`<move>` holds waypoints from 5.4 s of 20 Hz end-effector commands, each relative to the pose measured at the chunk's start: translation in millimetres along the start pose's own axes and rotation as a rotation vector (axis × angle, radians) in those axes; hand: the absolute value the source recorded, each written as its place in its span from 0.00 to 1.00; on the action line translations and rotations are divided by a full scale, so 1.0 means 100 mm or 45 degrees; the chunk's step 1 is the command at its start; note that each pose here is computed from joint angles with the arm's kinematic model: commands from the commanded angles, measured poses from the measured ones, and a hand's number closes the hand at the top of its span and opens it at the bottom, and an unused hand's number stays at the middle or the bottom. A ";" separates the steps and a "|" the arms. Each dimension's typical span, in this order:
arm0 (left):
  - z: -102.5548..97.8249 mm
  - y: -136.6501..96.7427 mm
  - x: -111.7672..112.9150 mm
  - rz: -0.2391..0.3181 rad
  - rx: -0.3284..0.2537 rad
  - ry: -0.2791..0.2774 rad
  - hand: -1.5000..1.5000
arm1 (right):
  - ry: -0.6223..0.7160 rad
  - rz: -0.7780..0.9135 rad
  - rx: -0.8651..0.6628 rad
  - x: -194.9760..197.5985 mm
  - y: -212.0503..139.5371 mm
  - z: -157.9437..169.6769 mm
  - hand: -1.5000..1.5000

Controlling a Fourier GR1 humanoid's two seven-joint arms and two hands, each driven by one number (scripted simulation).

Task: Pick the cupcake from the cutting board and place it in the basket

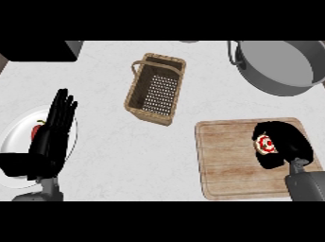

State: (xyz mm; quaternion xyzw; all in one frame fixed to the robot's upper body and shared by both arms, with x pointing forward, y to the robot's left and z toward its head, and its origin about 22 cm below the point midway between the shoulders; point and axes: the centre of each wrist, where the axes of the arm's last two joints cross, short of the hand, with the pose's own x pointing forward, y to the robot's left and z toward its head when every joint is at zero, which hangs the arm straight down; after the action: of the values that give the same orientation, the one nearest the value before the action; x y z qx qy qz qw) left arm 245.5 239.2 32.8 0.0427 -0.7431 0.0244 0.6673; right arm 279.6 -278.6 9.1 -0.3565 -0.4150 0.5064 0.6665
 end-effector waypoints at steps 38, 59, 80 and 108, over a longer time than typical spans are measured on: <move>-0.17 -0.57 0.02 0.044 -0.250 0.008 0.50 | -0.199 -0.643 -0.863 3.43 -1.13 1.03 1.00; -0.14 -0.25 -0.03 -0.004 -0.100 0.021 0.50 | 0.093 -0.485 -0.927 3.70 -1.26 0.64 1.00; -0.09 -0.14 0.04 0.004 -0.065 -0.004 0.50 | 0.171 -0.448 -0.816 3.52 -0.89 0.36 1.00; -0.02 -0.09 -0.02 0.011 -0.041 0.008 0.50 | 0.051 -0.675 -1.064 3.31 -0.74 0.33 0.00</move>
State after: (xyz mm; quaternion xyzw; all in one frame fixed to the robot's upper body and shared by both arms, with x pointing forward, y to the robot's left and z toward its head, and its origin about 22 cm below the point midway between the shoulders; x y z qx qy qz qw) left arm 249.1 231.5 32.4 0.0338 -0.7422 0.0167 0.6691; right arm 335.0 10.8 133.9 -0.4799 -0.6565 0.1945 0.5485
